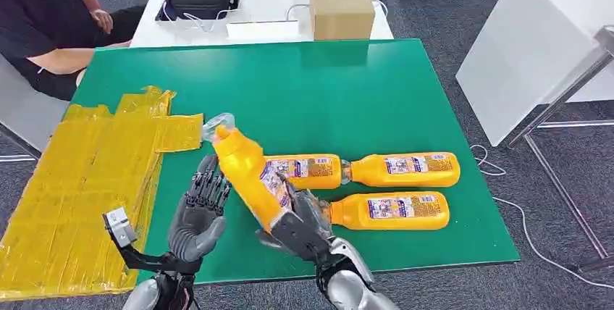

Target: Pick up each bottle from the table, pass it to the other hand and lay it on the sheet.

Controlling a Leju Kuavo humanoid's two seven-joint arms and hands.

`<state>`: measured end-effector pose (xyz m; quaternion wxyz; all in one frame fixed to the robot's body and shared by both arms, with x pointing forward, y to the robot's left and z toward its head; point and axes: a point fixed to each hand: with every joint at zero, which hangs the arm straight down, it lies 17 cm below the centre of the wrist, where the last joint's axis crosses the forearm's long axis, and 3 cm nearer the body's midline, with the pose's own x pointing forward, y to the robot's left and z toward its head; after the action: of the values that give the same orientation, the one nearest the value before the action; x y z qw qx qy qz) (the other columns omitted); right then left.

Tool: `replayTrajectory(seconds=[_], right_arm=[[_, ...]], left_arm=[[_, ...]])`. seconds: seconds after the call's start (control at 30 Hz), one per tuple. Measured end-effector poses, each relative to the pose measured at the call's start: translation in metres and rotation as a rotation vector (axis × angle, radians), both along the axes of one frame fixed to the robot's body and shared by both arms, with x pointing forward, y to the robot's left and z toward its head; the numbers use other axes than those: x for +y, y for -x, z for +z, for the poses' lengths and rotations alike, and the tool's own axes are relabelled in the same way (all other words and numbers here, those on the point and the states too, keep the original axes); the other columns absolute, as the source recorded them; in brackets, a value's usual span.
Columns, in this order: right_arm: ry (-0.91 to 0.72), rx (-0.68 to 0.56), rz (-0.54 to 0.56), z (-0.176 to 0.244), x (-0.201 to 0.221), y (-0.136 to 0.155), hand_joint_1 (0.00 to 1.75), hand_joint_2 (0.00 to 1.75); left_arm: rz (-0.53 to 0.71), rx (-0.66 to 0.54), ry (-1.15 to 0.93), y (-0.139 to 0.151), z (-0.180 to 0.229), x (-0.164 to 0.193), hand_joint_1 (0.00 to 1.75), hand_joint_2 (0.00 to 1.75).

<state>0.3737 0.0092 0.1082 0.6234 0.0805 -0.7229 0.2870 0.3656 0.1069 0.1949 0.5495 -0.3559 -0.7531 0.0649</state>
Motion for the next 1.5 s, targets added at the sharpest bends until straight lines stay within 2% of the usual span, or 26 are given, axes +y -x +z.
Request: replayTrajectory(seconds=[0.27,0.43,0.57,0.83,0.87,1.5], right_arm=[[0.085,0.012,0.079,-0.011,0.018,0.002,1.75,1.75],[0.165,-0.004,0.198,-0.010,0.042,0.010,1.75,1.75],[0.227,-0.028,0.330,-0.011,0.070,0.031,1.75,1.75],[0.298,-0.068,0.416,-0.011,0.089,0.044,1.75,1.75],[0.305,-0.070,0.419,-0.011,0.090,0.044,1.75,1.75],[0.338,-0.060,0.428,-0.020,0.088,0.042,1.75,1.75]], left_arm=[[-0.003,0.011,0.001,-0.001,-0.006,0.004,0.00,1.75],[0.026,0.029,0.005,-0.005,-0.014,0.018,0.00,1.75],[0.042,0.032,0.009,-0.010,-0.016,0.027,0.00,1.75],[0.068,0.068,0.004,-0.016,-0.030,0.038,0.00,1.75],[0.069,0.071,-0.001,-0.017,-0.032,0.038,1.75,1.75],[0.082,0.079,-0.012,-0.018,-0.038,0.040,1.75,1.75]])
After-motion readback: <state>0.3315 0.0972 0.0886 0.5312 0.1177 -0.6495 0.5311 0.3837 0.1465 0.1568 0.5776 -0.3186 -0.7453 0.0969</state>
